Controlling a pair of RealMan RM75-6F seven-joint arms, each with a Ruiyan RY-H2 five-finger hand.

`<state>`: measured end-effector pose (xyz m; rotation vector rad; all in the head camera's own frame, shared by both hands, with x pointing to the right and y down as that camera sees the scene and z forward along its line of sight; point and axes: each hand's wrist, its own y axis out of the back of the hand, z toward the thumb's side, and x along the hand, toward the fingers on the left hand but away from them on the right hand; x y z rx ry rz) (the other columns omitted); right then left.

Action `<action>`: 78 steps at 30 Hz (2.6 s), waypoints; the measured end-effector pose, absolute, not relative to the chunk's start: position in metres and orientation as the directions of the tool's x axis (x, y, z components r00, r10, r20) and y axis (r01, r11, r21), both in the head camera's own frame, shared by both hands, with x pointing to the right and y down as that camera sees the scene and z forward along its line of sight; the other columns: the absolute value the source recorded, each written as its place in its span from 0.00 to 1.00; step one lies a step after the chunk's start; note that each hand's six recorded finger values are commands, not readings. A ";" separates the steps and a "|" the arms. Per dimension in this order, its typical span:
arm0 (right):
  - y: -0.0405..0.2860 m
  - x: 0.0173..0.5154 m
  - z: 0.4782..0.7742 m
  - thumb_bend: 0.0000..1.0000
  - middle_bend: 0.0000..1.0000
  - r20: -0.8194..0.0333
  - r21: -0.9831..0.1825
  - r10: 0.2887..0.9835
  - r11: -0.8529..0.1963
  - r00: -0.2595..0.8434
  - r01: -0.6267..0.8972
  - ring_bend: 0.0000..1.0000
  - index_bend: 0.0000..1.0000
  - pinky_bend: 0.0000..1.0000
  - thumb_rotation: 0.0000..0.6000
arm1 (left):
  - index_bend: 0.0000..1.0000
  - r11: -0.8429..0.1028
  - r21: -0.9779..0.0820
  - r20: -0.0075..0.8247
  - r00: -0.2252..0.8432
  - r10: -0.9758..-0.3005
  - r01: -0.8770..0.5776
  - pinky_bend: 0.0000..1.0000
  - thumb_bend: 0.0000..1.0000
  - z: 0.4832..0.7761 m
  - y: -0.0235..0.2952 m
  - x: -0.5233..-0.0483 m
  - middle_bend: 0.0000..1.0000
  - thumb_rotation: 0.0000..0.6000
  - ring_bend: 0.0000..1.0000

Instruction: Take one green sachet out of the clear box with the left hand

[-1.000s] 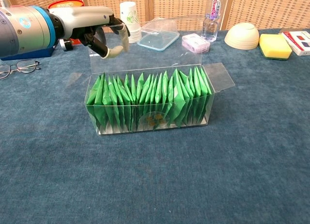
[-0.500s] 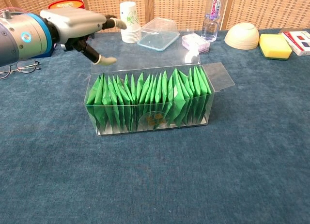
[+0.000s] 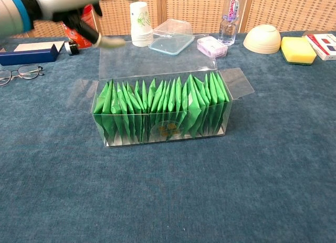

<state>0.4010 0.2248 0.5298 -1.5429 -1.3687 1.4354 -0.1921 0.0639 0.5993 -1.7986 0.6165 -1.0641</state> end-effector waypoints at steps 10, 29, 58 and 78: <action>0.231 0.409 0.527 0.66 0.10 -0.309 -0.924 0.940 -0.261 -0.145 0.279 0.09 0.04 0.20 0.78 | 0.32 -0.450 -0.891 0.296 0.679 -0.672 -0.056 0.19 0.28 0.557 0.077 -0.181 0.04 1.00 0.00; 0.236 0.416 0.531 0.66 0.10 -0.318 -0.920 0.934 -0.263 -0.160 0.292 0.09 0.04 0.20 0.78 | 0.34 -0.471 -0.872 0.402 0.750 -0.526 0.137 0.19 0.28 0.599 0.108 -0.153 0.04 1.00 0.00; 0.239 0.419 0.529 0.66 0.10 -0.316 -0.921 0.933 -0.257 -0.172 0.294 0.09 0.04 0.20 0.78 | 0.33 -0.484 -0.833 0.510 0.714 -0.480 0.269 0.18 0.28 0.637 0.101 -0.118 0.04 1.00 0.00; 0.241 0.421 0.531 0.66 0.10 -0.320 -0.919 0.931 -0.259 -0.178 0.297 0.09 0.04 0.20 0.78 | 0.35 -0.484 -0.821 0.535 0.700 -0.473 0.301 0.18 0.29 0.638 0.103 -0.120 0.04 1.00 0.00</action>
